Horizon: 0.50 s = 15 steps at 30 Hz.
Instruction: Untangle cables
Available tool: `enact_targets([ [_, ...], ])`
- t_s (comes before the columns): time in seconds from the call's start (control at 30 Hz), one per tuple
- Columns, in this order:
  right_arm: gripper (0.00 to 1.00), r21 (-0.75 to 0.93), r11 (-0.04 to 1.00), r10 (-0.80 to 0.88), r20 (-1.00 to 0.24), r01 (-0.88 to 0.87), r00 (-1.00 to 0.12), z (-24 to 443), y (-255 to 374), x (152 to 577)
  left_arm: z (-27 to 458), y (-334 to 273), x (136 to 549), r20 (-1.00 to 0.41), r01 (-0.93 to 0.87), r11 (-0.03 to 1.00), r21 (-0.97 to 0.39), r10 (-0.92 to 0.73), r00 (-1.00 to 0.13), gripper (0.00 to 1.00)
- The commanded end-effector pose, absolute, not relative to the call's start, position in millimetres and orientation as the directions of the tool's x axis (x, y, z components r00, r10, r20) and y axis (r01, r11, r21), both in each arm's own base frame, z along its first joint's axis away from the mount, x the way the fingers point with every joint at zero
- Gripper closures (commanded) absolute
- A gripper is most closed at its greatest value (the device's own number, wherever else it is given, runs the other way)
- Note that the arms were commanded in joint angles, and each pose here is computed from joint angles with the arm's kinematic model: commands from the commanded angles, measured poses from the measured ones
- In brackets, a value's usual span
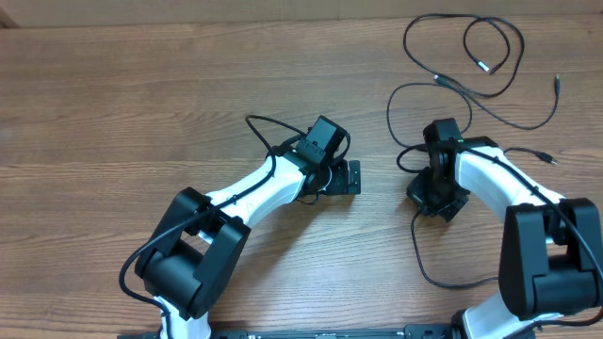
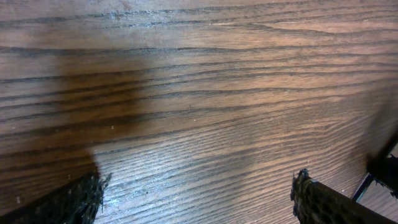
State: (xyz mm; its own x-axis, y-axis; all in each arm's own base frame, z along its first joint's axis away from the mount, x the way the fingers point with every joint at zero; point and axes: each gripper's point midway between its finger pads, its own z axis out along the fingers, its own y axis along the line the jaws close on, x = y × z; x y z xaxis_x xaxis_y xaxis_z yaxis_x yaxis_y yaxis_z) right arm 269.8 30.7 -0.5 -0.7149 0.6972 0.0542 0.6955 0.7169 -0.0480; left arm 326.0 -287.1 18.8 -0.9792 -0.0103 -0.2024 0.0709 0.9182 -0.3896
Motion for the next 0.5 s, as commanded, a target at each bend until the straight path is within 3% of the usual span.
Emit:
enact_targets([
  [0.0,0.96,-0.069,0.71,0.703,0.026,0.7,-0.711,3.4,24.6,284.7,8.7,-280.0,322.6,-0.173,0.047,0.929,-0.367,-0.019,-0.985,0.0],
  [0.47,0.96,-0.103,0.686,0.716,-0.086,0.721,-0.693,127.5,-9.7,329.7,8.7,-280.1,322.7,-0.174,0.047,0.929,-0.368,-0.019,-0.985,0.0],
])
